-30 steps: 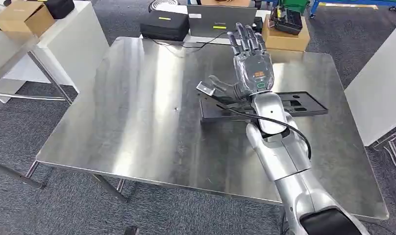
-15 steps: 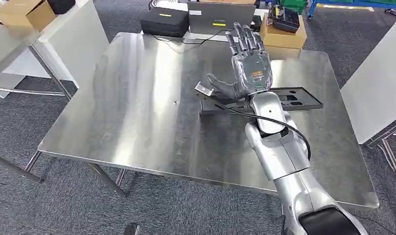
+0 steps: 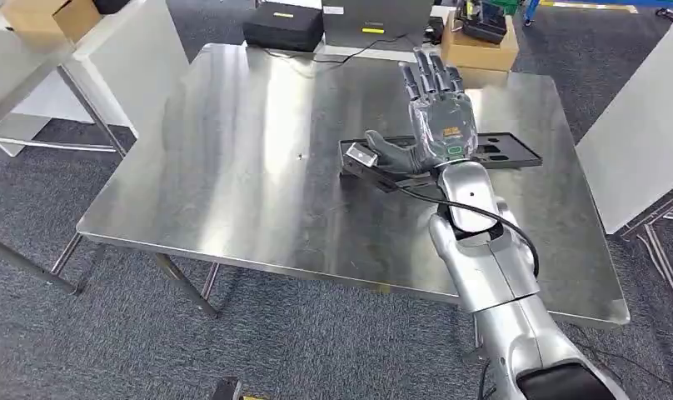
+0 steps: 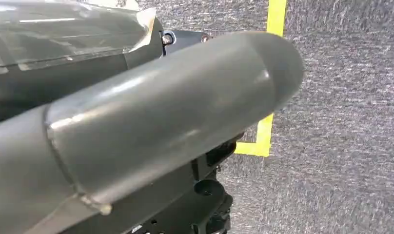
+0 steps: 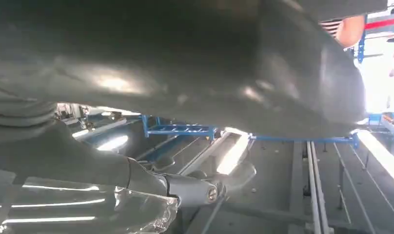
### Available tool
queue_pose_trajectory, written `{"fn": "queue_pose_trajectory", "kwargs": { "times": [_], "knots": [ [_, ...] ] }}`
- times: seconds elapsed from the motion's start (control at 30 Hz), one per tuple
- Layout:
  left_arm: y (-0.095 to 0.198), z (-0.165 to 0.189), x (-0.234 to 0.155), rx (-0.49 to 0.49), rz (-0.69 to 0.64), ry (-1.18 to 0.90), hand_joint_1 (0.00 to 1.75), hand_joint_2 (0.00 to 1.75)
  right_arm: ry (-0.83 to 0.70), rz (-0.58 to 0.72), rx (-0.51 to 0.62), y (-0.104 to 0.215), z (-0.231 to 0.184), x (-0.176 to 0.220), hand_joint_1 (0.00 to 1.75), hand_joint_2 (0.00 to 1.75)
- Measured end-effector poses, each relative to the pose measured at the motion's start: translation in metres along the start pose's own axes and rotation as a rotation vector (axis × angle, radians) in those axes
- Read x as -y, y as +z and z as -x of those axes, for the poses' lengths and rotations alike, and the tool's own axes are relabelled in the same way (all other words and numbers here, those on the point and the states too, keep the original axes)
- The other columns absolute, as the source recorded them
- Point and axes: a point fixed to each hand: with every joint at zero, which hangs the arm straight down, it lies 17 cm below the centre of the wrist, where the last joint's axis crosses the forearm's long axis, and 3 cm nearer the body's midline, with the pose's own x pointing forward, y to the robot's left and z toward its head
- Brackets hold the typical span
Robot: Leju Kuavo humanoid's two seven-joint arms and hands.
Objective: Take the parts from the cabinet and place them on the table.
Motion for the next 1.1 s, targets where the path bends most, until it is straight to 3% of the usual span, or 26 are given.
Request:
{"fn": "queue_pose_trajectory", "kwargs": {
  "times": [1.1],
  "knots": [
    [0.0, -0.003, 0.002, 0.011, -0.006, 0.002, 0.0, 0.0, -0.007, -0.002, -0.012, -0.004, 0.004, 0.001, 0.0, 0.0]
  ]
}}
